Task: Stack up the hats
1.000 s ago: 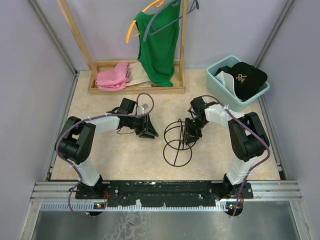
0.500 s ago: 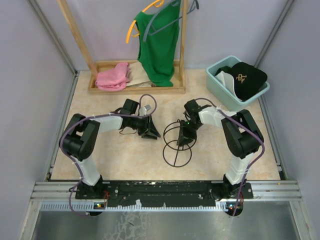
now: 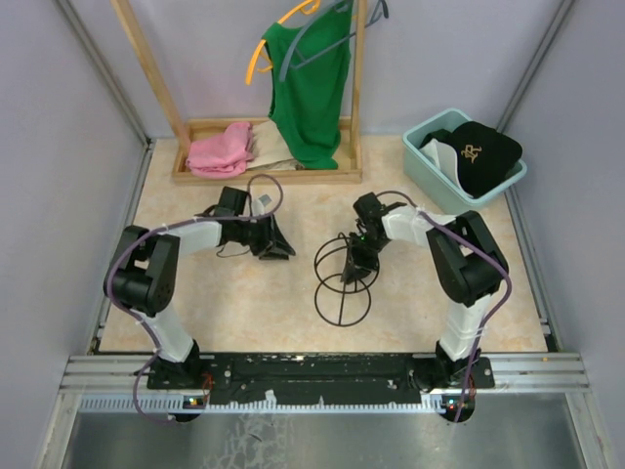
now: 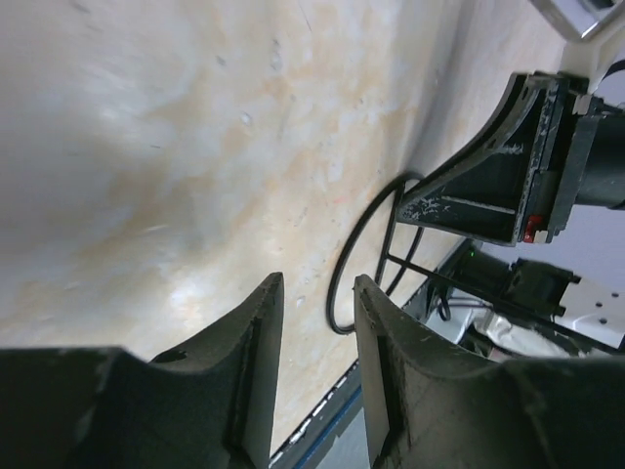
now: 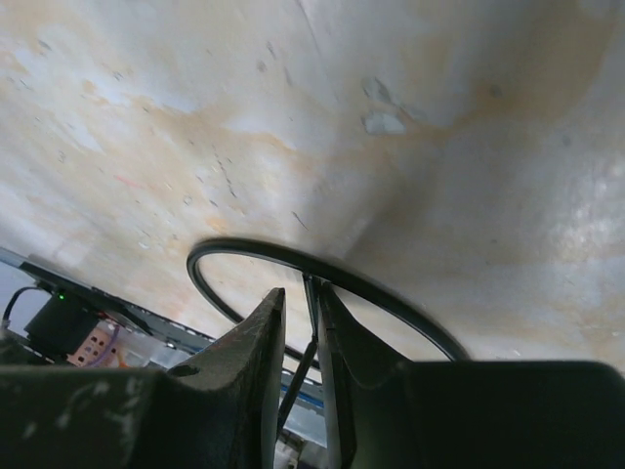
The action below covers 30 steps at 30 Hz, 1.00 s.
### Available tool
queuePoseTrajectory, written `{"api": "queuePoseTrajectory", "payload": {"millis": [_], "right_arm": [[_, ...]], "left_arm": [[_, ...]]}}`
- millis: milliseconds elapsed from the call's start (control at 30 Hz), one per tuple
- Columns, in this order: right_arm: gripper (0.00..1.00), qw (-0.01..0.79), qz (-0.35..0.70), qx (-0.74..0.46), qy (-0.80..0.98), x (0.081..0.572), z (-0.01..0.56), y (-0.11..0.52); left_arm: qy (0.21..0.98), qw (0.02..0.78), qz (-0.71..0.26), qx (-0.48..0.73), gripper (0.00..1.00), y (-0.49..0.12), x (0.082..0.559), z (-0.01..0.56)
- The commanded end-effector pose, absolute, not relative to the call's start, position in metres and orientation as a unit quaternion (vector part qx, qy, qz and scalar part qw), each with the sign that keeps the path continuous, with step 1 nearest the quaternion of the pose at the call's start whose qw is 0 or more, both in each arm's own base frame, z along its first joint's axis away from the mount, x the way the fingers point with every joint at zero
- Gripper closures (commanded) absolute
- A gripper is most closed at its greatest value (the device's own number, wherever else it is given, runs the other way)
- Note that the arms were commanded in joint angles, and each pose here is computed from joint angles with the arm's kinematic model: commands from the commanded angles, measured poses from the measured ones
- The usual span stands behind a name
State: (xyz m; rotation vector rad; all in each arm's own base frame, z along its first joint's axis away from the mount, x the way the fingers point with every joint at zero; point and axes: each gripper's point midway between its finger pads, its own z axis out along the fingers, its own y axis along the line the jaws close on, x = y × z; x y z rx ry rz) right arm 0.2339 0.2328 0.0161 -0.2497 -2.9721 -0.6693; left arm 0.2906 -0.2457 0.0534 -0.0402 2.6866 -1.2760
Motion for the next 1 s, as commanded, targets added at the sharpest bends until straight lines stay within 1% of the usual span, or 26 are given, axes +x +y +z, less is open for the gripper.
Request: {"api": "queuePoseTrajectory", "payload": {"millis": [0, 200, 400, 600, 733, 867, 967], "right_arm": [[0.78, -0.034, -0.164, -0.08, -0.983, 0.279, -0.009, 0.229], [0.78, -0.053, -0.161, -0.089, -0.981, 0.312, -0.007, 0.229], [0.78, -0.076, -0.163, -0.106, -0.978, 0.347, 0.0, 0.221], [0.78, -0.095, -0.174, -0.101, -0.975, 0.38, 0.007, 0.23], [0.79, -0.098, -0.18, -0.098, -0.974, 0.394, 0.008, 0.237], [0.78, -0.11, -0.188, -0.099, -0.971, 0.402, 0.023, 0.234], [0.76, -0.12, -0.2, -0.105, -0.967, 0.404, 0.037, 0.225]], "left_arm": [[0.901, 0.132, -0.414, -0.02, 0.58, -0.218, 0.309, 0.067], [0.895, 0.178, -0.408, -0.012, 0.56, -0.203, 0.337, 0.089], [0.888, 0.2, -0.415, -0.016, 0.53, -0.2, 0.352, 0.102], [0.883, 0.21, -0.419, -0.008, 0.52, -0.202, 0.362, 0.107], [0.879, 0.219, -0.424, -0.002, 0.51, -0.204, 0.371, 0.113], [0.871, 0.237, -0.431, 0.003, 0.51, -0.205, 0.379, 0.119], [0.86, 0.253, -0.442, -0.007, 0.49, -0.202, 0.387, 0.123]]}}
